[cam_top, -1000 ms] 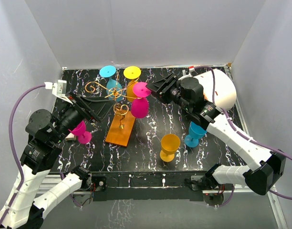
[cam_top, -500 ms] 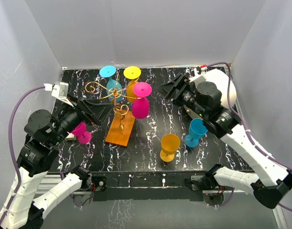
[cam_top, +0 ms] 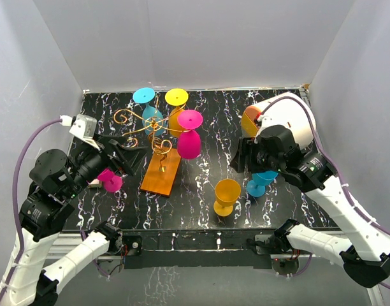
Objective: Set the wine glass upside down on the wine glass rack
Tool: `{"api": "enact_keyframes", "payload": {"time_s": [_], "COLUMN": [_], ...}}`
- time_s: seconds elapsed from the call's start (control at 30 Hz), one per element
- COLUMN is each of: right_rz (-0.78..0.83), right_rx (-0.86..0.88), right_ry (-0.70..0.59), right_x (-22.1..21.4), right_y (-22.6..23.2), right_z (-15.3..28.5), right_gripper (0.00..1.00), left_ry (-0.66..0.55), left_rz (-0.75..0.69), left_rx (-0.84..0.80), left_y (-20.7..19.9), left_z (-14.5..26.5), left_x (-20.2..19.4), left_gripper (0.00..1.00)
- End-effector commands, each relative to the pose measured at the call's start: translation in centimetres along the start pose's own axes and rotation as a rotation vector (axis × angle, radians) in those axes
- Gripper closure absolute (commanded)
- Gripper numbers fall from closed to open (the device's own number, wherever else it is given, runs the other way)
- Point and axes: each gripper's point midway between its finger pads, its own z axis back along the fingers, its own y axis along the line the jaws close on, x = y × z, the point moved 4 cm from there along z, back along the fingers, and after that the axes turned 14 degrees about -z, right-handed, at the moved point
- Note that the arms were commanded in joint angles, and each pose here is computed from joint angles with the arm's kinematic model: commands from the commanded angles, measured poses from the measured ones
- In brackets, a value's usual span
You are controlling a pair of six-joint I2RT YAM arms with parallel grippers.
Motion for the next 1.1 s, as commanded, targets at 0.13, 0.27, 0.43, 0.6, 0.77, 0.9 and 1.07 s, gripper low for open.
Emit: {"api": "enact_keyframes", "payload": {"time_s": [0.13,0.27,0.43,0.6,0.77,0.9,1.07], "right_rz": [0.114,0.125,0.120,0.137,0.146,0.204,0.239], "right_rx": [-0.189,-0.117,-0.062,-0.047,-0.122,-0.146,-0.165], "right_ry": [0.189,0.268,0.311,0.310,0.295,0.300,0.326], "right_x": [-4.3,-6.2,-6.9,-7.0,-7.1,-6.8,-7.1], "right_y": [-5.1,-5.1,-4.4,-3.7,-4.0,-4.2,-4.5], "right_z": [0.6,-0.4,-1.5,-3.0,-4.1,-3.7,-3.2], "right_gripper": [0.45,0.48,0.50,0.53,0.65,0.82,0.97], "left_ry": [-0.091,-0.136,-0.147,-0.149,-0.154,-0.172,-0.189], "left_rz": [-0.057,-0.074,-0.077,-0.076,-0.070,-0.072,-0.080], "left_rx": [0.050,0.007,0.001,0.005,0.007,0.034,0.061], "left_y": [0.8,0.1,0.0,0.0,-0.1,0.3,0.6], "left_z": [0.5,1.0,1.5,1.7,1.9,2.3,2.6], "left_x": [1.0,1.7,2.2,2.3,2.6,3.0,3.3], "left_gripper": [0.01,0.02,0.02,0.02,0.02,0.02,0.02]}}
